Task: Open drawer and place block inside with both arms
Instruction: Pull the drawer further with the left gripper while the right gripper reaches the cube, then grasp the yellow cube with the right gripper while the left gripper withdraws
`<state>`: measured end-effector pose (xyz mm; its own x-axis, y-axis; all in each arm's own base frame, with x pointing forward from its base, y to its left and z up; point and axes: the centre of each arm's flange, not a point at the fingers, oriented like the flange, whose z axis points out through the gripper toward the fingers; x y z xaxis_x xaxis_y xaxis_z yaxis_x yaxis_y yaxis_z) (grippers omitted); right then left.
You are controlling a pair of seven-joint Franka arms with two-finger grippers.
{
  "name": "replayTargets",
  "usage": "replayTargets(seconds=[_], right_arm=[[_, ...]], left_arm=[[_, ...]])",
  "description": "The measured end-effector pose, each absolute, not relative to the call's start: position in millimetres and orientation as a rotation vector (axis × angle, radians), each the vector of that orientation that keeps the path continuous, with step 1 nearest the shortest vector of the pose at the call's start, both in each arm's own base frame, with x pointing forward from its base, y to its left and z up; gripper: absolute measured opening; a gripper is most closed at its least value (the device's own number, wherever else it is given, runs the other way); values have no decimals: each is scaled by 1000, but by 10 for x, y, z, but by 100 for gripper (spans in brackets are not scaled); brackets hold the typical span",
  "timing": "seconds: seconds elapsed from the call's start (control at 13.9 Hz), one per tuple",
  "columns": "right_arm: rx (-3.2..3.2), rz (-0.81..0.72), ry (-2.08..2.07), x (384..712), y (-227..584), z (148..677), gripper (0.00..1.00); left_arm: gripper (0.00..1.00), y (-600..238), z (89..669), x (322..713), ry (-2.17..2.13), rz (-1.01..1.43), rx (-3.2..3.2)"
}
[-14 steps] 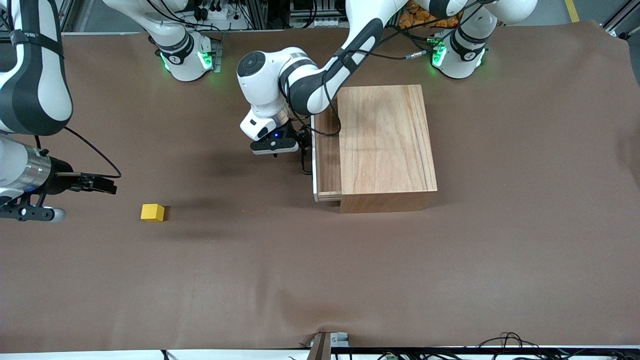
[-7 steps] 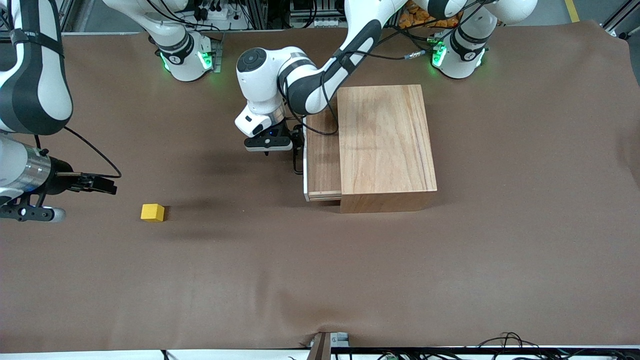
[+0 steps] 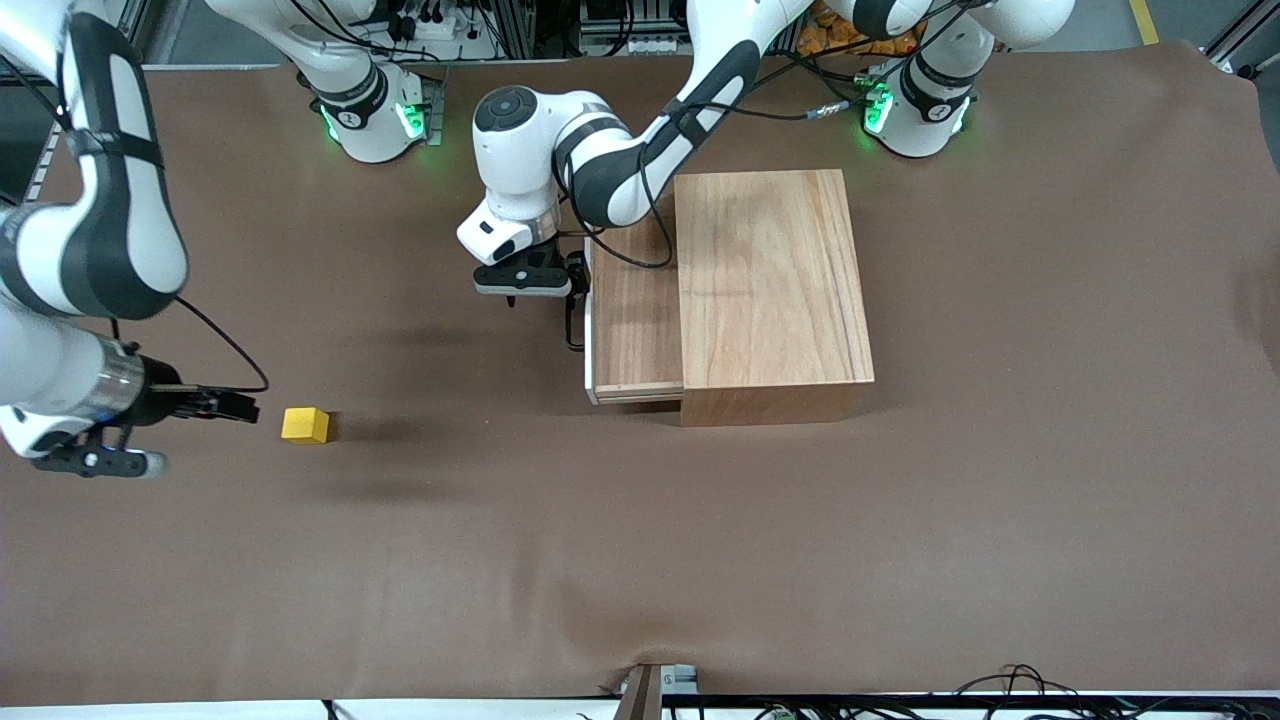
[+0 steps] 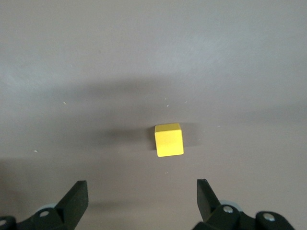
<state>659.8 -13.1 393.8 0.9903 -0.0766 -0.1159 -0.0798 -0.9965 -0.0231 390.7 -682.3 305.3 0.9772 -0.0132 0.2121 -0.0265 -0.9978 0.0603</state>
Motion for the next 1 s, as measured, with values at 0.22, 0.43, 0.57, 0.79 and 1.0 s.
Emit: replayTargets(seconds=[0.22,0.43,0.57,0.79,1.0], right_arm=[[-3113,223,76,6694,-213,3284,100],[-3099,282,-78,6639,-285,3015,100],[-3095,291,-98,6584,-299,2902,100],[-3106,212,-103,6516,-306,2674,100],[-3116,125,-103,6427,-296,2443,100]], left_arm=[[100,-6815,3355,3893,44,315,3066],[100,-6564,4328,3953,124,323,3066],[100,-6162,4833,4108,213,287,3124],[100,-5580,5184,4474,325,251,3159],[100,-4944,5487,4734,301,199,3202]])
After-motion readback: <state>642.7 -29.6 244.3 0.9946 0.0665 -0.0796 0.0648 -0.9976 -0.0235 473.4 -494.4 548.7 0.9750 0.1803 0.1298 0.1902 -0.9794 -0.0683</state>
